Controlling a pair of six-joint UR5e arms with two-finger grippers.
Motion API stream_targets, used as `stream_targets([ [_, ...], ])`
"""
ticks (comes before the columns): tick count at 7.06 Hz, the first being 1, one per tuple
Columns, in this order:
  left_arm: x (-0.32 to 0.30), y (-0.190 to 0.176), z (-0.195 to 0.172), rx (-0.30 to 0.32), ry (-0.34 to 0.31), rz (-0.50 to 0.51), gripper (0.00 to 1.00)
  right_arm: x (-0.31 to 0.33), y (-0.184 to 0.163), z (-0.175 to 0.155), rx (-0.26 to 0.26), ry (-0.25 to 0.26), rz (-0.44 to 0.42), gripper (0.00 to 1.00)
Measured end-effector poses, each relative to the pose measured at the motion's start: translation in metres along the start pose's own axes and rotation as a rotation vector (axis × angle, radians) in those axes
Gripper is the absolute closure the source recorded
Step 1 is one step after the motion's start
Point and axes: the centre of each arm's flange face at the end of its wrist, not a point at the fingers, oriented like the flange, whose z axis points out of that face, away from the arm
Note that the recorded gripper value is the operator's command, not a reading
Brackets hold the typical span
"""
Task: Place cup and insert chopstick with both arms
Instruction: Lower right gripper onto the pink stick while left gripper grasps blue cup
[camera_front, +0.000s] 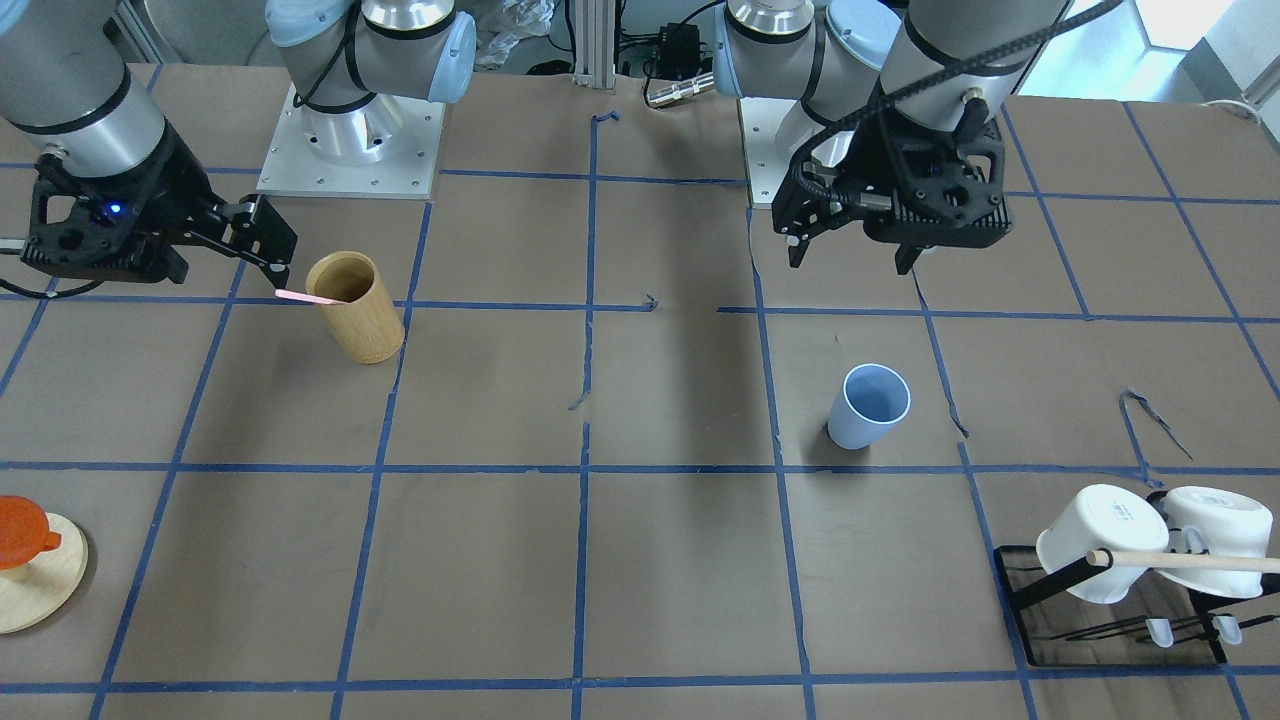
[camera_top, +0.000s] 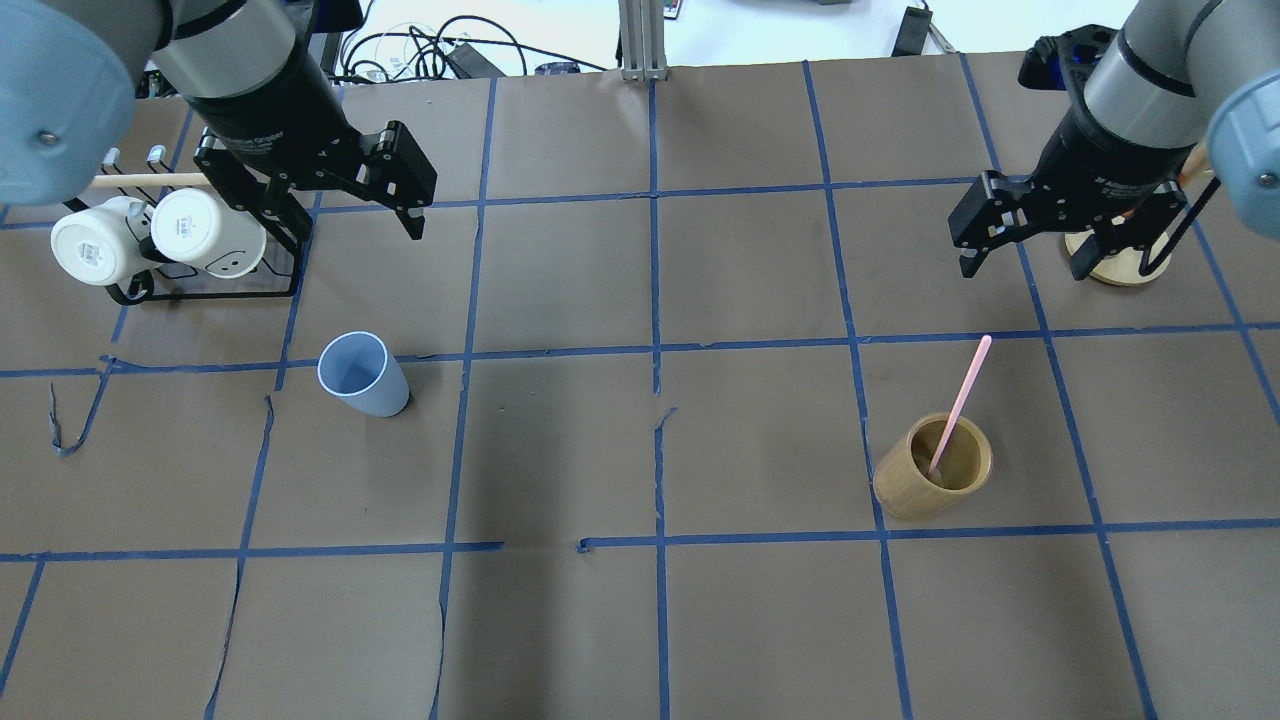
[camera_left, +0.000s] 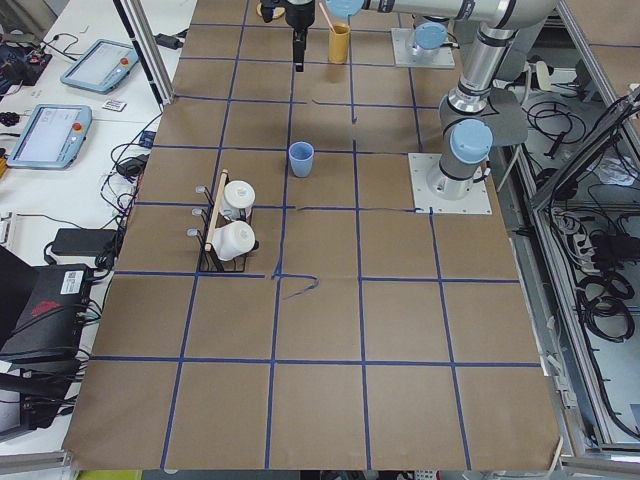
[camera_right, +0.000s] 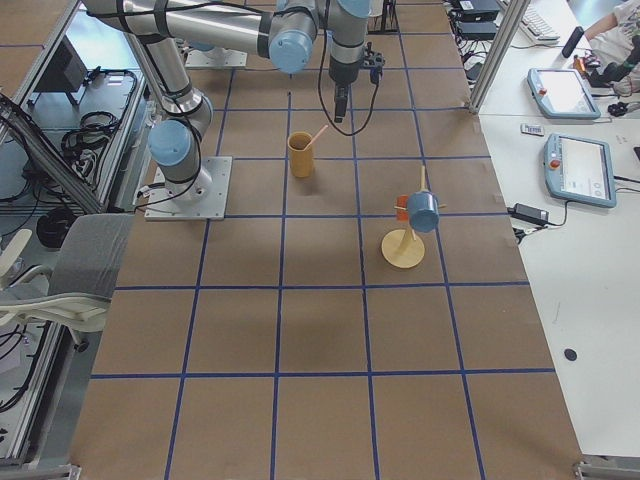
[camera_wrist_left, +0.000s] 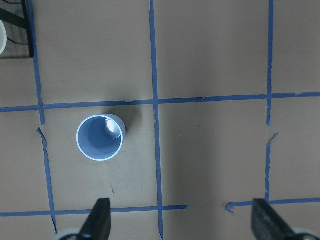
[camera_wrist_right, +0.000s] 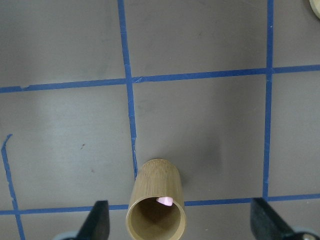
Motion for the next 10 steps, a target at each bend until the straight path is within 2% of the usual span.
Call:
stream_targets([
  [2,-0.001,-0.008,0.06,-0.052,-0.005,0.013,0.0,0.002,0.0,0.029,-0.066,-0.003,0.037,0.0],
  [5,-0.028,0.009,0.157,-0.095,-0.006,0.117,0.03,0.001,0.01,0.067,-0.136,-0.016,0.049,0.01],
  [6,-0.046,0.013,0.183,-0.091,-0.001,0.15,0.03,0.0,0.012,0.073,-0.146,-0.02,0.049,0.06],
  [7,-0.059,0.014,0.203,-0.07,-0.001,0.169,0.2,0.0,0.012,0.075,-0.151,-0.02,0.049,0.28],
  [8,-0.065,0.014,0.218,-0.056,-0.002,0.181,0.39,0.0,0.012,0.076,-0.155,-0.018,0.047,0.36],
  [9,-0.067,0.013,0.227,-0.052,-0.003,0.186,0.64,0.0,0.012,0.077,-0.156,-0.02,0.044,0.46],
  [10,-0.069,0.01,0.234,-0.05,-0.003,0.188,0.94,-0.001,0.011,0.08,-0.16,-0.025,0.042,0.6],
])
